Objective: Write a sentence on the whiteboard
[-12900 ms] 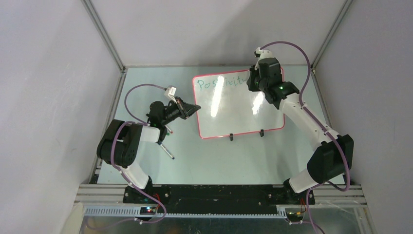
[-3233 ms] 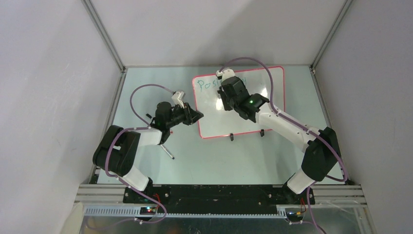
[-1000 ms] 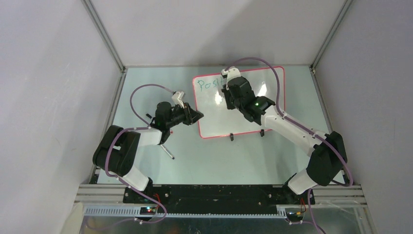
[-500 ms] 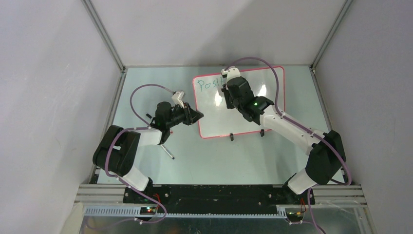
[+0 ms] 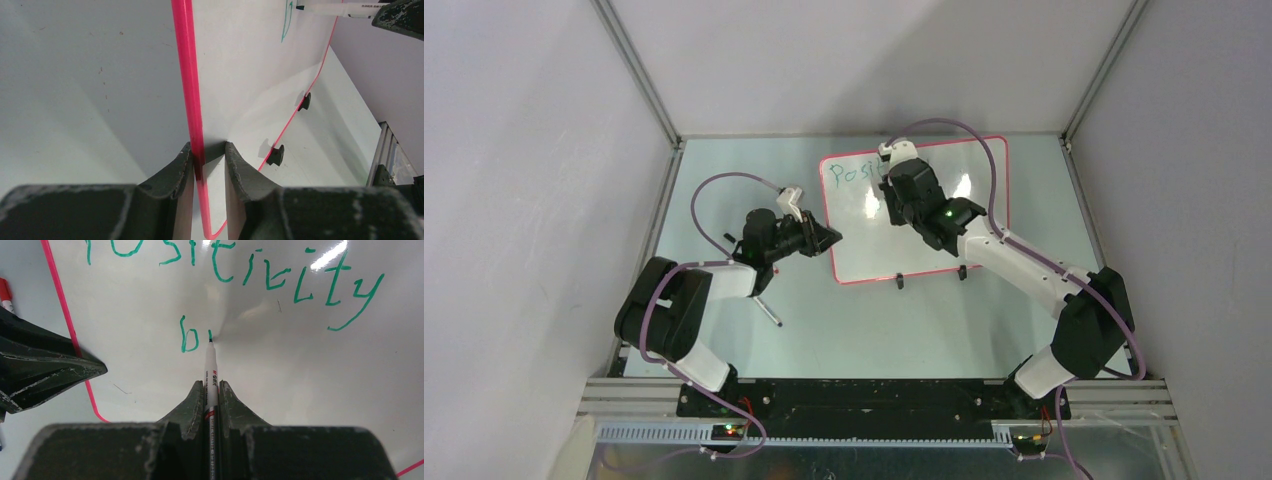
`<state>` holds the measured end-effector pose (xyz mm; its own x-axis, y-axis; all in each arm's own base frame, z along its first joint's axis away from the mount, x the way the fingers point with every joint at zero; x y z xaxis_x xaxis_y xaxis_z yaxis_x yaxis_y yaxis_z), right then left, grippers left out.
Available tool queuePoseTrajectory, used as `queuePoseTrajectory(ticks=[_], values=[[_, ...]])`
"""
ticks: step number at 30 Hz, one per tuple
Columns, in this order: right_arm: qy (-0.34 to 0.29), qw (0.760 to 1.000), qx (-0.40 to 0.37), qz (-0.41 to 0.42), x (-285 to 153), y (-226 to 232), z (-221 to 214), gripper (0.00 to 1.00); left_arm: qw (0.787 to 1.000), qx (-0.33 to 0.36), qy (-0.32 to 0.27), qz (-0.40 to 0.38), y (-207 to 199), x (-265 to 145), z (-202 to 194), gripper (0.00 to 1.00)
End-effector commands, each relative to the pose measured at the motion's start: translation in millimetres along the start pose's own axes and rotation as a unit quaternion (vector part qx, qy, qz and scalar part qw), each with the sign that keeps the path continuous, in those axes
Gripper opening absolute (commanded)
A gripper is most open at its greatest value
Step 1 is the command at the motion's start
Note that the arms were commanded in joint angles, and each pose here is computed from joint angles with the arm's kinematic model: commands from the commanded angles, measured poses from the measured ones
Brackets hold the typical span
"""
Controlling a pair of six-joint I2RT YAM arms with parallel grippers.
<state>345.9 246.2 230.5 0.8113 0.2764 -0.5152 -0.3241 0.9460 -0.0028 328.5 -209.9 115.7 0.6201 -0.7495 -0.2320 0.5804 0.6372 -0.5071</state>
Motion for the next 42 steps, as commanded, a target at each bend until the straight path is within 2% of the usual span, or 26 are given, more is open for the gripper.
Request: queuePoseTrajectory(ticks=[1, 18, 42], values=[[0.012, 1.0, -0.001, -0.013, -1.0, -3.5, -8.0, 0.0, 0.999, 0.033, -0.023, -0.002, -3.4, 3.1, 16.8, 0.25], [0.027, 1.0, -0.002, -0.011, -5.3, -3.1, -22.9, 0.0, 0.999, 0.034, -0.025, -0.001, -3.8, 2.8, 16.9, 0.24], [-0.008, 1.0, 0.004, 0.0, -4.2, -5.0, 1.6, 0.0, 0.999, 0.033, -0.023, -0.003, -4.2, 3.6, 16.6, 0.24]])
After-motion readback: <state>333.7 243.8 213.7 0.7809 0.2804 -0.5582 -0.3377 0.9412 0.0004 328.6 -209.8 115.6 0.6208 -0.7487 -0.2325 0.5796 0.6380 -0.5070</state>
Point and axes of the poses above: each gripper's point midway between its finger pads, its own x axis out along the fingers, its own y axis along the line the jaws close on, z = x × y, the point moved 3 cm from there along -x, back along the fingers, and after that the axes turned 3 degrees about x, right-handed, at the moved point
